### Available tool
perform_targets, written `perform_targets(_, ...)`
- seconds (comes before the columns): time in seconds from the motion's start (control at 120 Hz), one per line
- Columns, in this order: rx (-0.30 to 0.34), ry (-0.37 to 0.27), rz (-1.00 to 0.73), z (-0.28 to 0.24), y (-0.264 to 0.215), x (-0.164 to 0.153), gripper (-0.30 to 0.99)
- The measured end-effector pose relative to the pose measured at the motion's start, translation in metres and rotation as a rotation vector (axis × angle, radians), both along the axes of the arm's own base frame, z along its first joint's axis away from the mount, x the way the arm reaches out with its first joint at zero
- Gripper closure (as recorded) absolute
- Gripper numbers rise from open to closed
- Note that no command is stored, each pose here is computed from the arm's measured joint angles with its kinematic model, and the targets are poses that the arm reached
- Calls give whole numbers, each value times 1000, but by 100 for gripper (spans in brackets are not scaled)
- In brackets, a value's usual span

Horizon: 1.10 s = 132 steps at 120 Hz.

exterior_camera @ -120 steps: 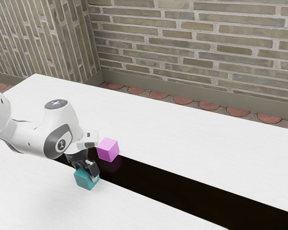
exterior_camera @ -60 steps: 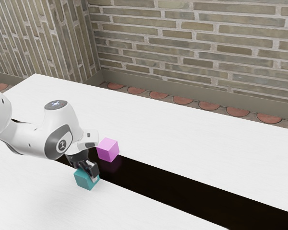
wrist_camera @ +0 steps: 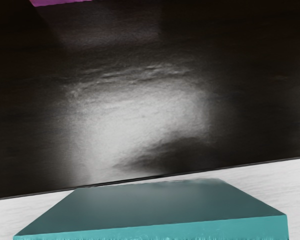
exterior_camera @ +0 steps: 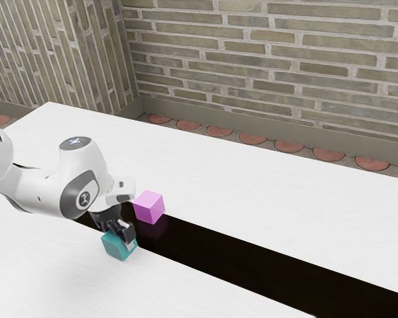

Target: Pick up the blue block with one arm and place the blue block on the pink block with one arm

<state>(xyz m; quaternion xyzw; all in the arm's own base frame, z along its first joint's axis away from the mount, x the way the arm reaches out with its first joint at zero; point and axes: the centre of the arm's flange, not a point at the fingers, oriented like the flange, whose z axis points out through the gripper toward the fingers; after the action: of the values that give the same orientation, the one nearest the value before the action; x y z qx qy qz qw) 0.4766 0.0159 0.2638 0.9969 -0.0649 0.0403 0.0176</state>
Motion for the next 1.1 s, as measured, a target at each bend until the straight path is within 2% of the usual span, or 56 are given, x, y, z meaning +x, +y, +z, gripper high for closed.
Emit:
perform_targets(0.25, -16, -28, 10, 25, 1, 0, 35)
perform_targets(0.408, -30, -6, 14, 41, 2, 5, 35)
perform_targets(0.583, -32, 16, 22, 73, 9, 38, 35)
perform_targets(0.825, 10, 68, 69, 86, 40, 97, 35)
perform_targets(1.1, 5, 119, 37, 94, 27, 113, 34)
